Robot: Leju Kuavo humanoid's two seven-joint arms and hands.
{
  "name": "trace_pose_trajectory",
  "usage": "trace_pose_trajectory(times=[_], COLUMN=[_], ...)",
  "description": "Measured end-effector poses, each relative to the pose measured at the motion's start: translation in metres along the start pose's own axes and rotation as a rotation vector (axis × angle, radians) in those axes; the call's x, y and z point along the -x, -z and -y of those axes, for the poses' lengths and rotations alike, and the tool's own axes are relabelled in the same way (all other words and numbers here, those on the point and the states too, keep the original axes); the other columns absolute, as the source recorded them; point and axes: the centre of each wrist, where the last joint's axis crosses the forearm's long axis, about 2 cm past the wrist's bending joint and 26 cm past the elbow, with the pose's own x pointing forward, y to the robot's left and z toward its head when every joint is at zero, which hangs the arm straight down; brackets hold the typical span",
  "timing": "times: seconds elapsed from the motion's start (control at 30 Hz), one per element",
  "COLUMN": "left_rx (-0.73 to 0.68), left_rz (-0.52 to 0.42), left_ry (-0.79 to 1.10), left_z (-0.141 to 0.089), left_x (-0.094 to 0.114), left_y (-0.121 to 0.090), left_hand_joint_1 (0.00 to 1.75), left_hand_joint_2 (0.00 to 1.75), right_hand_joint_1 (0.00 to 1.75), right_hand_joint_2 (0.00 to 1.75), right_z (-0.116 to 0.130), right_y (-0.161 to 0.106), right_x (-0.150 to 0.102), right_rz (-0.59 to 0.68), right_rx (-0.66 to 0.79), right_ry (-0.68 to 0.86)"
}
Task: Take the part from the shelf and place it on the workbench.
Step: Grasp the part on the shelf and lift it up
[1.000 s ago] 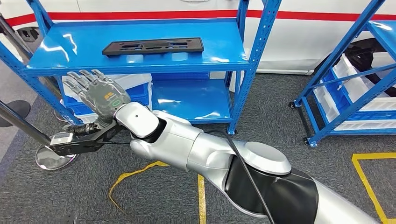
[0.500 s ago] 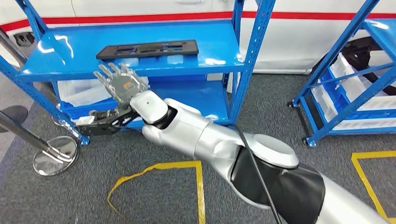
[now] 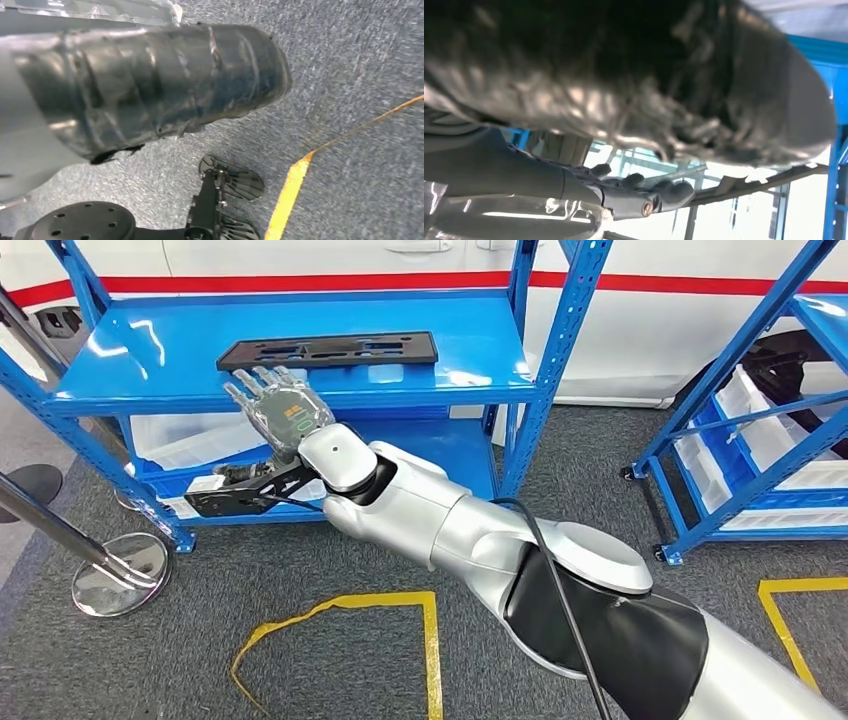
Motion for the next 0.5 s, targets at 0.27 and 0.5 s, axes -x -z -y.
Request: trace_pose_trajectory(times=[0.27, 0.5], left_rx=[-0.009, -0.010], left_rz=[-0.002, -0.002], left_ry=[0.001, 0.002], left_z=[-0.0006, -0.0007], left_x=[-0.0005, -0.0006], left_y=[0.0001, 0.0001], left_hand_joint_1=[0.00, 0.00], left_hand_joint_2=[0.00, 0.00], right_hand_joint_1=[0.00, 0.00], right_hand_joint_2=[0.00, 0.00], right_z=[-0.0007, -0.0009], right_y=[-0.0003, -0.0004], right_x=[0.0038, 0.0050], right_rz=[-0.008, -0.010], right_rx=[-0.001, -0.001], right_ry=[-0.004, -0.004])
